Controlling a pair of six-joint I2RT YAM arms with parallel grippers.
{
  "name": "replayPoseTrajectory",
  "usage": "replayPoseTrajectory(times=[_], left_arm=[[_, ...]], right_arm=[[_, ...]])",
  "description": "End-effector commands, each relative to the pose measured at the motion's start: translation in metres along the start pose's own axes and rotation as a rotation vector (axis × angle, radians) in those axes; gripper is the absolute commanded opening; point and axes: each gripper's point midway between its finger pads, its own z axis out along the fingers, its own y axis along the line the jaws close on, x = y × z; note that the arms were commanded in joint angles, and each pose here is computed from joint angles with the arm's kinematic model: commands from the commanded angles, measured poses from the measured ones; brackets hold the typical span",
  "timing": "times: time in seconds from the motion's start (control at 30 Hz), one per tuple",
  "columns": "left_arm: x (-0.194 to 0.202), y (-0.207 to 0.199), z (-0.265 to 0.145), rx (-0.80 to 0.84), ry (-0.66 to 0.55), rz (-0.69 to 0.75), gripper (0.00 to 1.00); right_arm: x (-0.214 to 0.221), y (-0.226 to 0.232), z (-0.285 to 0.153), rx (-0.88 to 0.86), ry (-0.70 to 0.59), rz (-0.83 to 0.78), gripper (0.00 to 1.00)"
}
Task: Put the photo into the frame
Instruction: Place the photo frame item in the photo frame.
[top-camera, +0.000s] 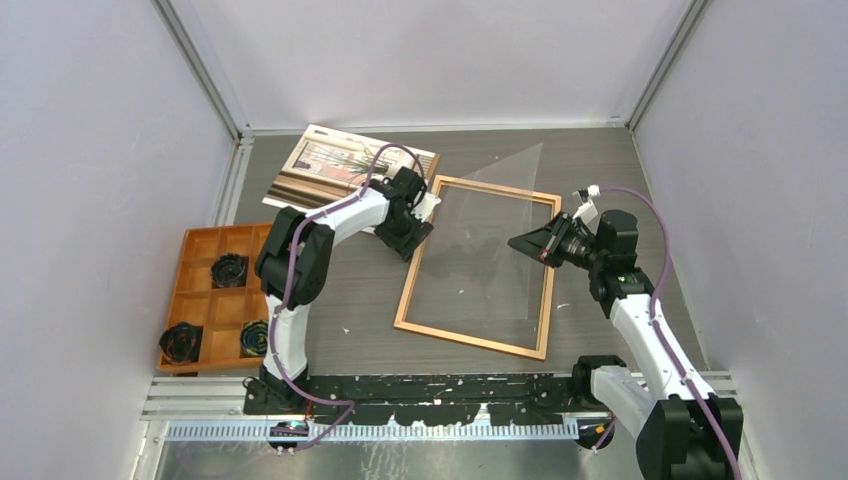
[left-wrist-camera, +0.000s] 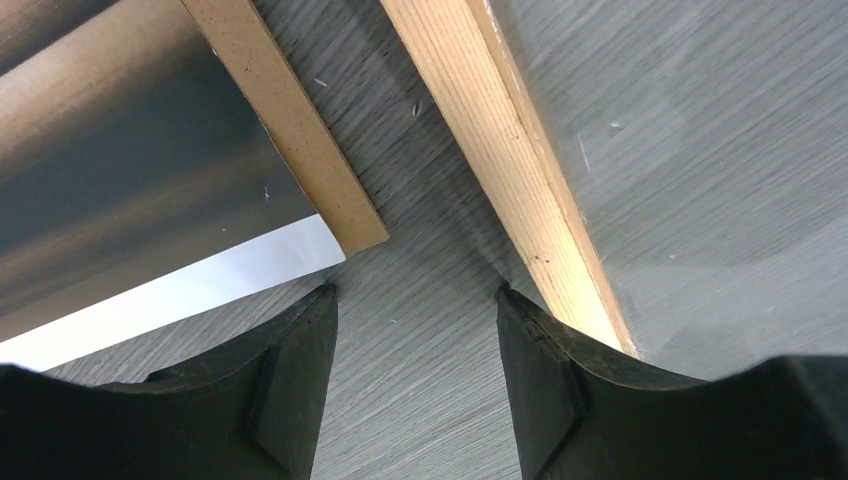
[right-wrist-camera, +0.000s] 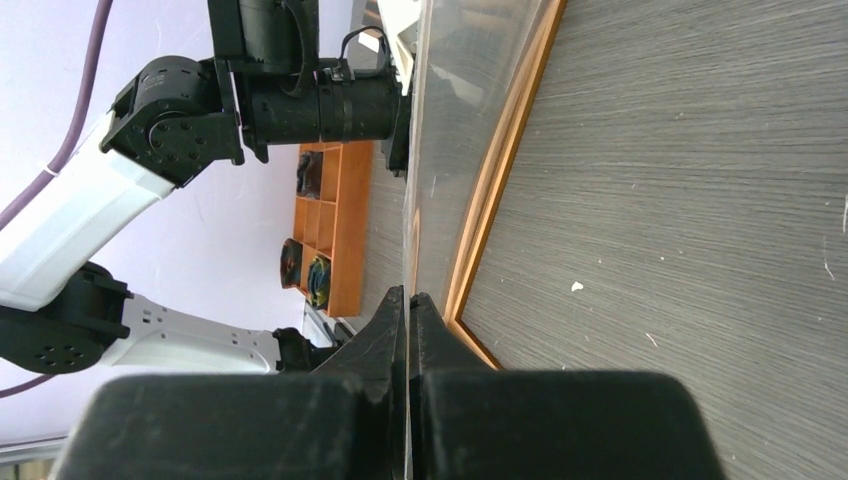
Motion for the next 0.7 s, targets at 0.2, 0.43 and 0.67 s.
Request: replayPoseTrajectory(times=[0.2,0.43,0.67], left_arm=[[0.010,-0.025,0.002,0.100,0.017,-0.020,0.61],[0.011,-0.027,0.003,0.107,0.024,-0.027,0.61],[0.011,-0.026,0.004,0.101,0.030,-0.030,0.61]], right_arm=[[-0.010,0.023,0.001,-0.083,-0.032,-0.064,0.01],[0.004,0.031,0.007,-0.094,0.020,-0.115,0.01],[0.009,0.036,0.011,-0.077,0.030,-0.150,0.01]])
